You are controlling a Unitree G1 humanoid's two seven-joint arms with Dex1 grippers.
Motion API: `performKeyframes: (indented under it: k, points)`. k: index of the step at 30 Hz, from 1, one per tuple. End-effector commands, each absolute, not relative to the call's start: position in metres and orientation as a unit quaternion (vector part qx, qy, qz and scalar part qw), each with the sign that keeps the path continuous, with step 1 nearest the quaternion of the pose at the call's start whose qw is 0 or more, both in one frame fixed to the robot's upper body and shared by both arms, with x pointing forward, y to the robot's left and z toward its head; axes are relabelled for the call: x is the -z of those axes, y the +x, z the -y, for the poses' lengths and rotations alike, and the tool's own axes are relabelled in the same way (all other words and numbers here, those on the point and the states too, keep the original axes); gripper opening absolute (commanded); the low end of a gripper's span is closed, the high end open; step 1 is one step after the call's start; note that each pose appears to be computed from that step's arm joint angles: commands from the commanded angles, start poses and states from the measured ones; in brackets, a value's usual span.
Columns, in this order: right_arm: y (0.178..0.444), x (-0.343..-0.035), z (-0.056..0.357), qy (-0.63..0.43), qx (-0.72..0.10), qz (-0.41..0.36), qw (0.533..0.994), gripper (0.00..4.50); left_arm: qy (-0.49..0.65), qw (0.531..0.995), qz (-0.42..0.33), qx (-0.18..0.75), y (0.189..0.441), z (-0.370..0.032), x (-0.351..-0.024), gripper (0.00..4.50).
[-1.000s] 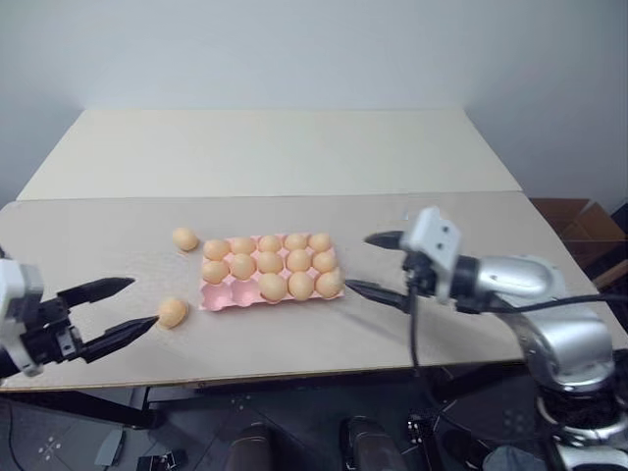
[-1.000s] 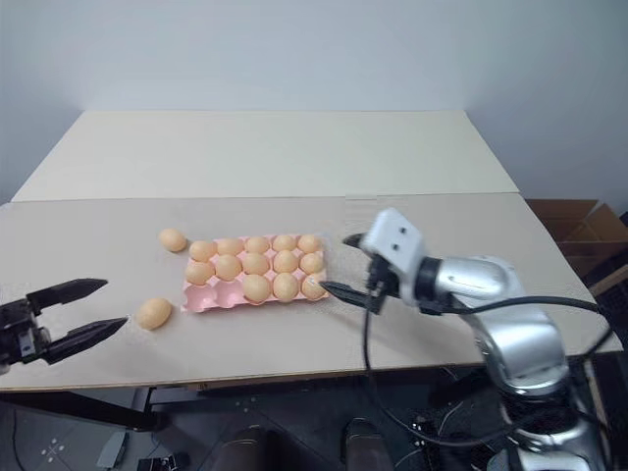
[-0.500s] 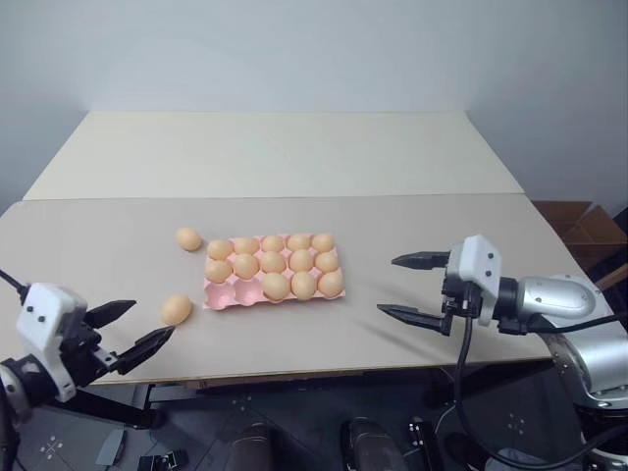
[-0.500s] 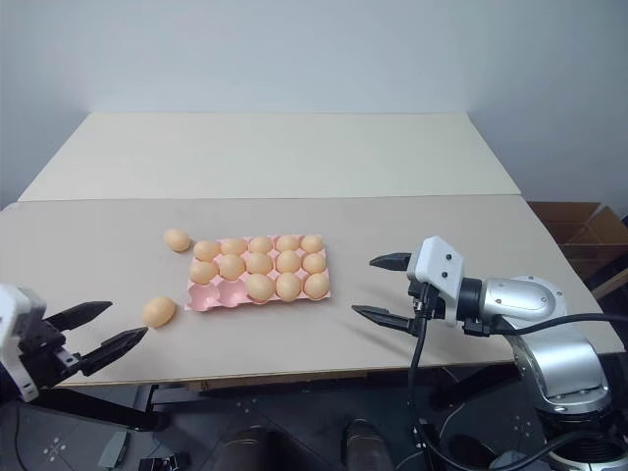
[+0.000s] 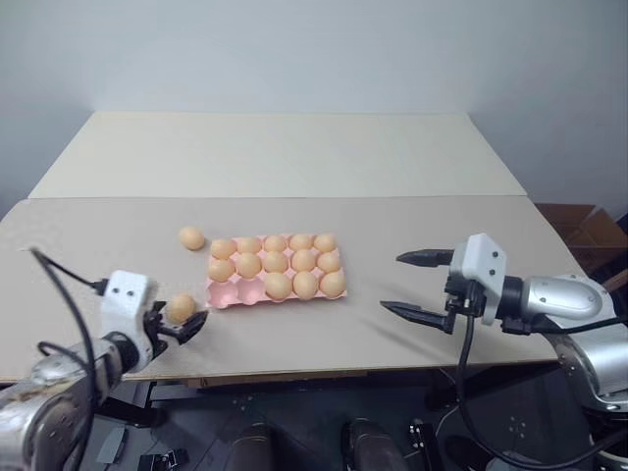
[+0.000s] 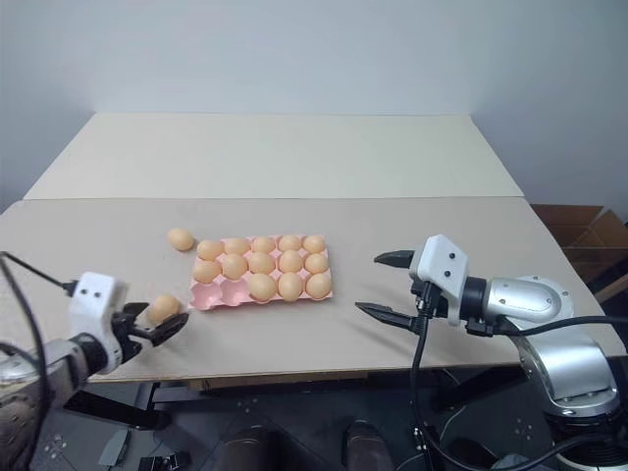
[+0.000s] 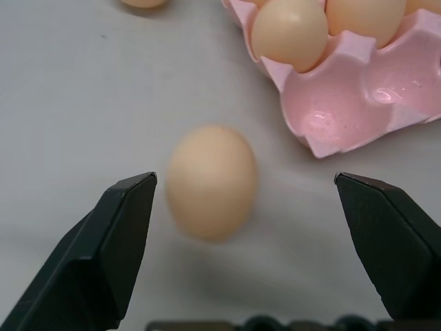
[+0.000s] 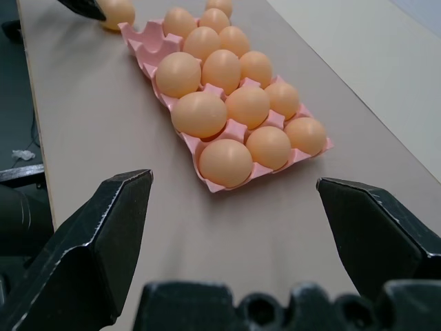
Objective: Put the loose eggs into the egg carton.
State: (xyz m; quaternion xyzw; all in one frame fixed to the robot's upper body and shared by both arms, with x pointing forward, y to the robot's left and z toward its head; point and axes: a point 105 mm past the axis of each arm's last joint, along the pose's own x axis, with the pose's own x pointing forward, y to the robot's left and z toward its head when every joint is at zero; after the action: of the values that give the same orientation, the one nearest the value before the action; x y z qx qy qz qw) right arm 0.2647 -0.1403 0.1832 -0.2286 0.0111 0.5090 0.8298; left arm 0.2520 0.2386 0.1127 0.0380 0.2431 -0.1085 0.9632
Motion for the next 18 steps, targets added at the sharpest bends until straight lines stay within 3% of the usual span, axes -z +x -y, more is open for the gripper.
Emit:
performKeyframes:
  k: [1,2,5,12,18]
  points:
    - [0.261,-0.194,0.139,-0.233,-0.500,0.013,0.834,4.47,0.054,0.962,-0.252,0.086,0.262,-0.247,-0.114,4.50]
    - [0.261,-0.195,0.139,-0.231,-0.497,0.013,0.836,4.47,0.062,0.960,-0.260,0.085,0.263,-0.249,-0.113,4.50]
    - [0.261,-0.195,0.140,-0.233,-0.484,0.015,0.843,4.50,0.070,0.956,-0.270,0.087,0.269,-0.252,-0.111,3.88]
    - [0.263,-0.199,0.142,-0.227,-0.458,0.017,0.859,4.50,0.084,0.955,-0.264,0.108,0.271,-0.254,-0.118,1.83]
    - [0.264,-0.198,0.142,-0.226,-0.443,0.016,0.867,4.50,0.121,0.954,-0.227,0.156,0.262,-0.253,-0.144,1.83]
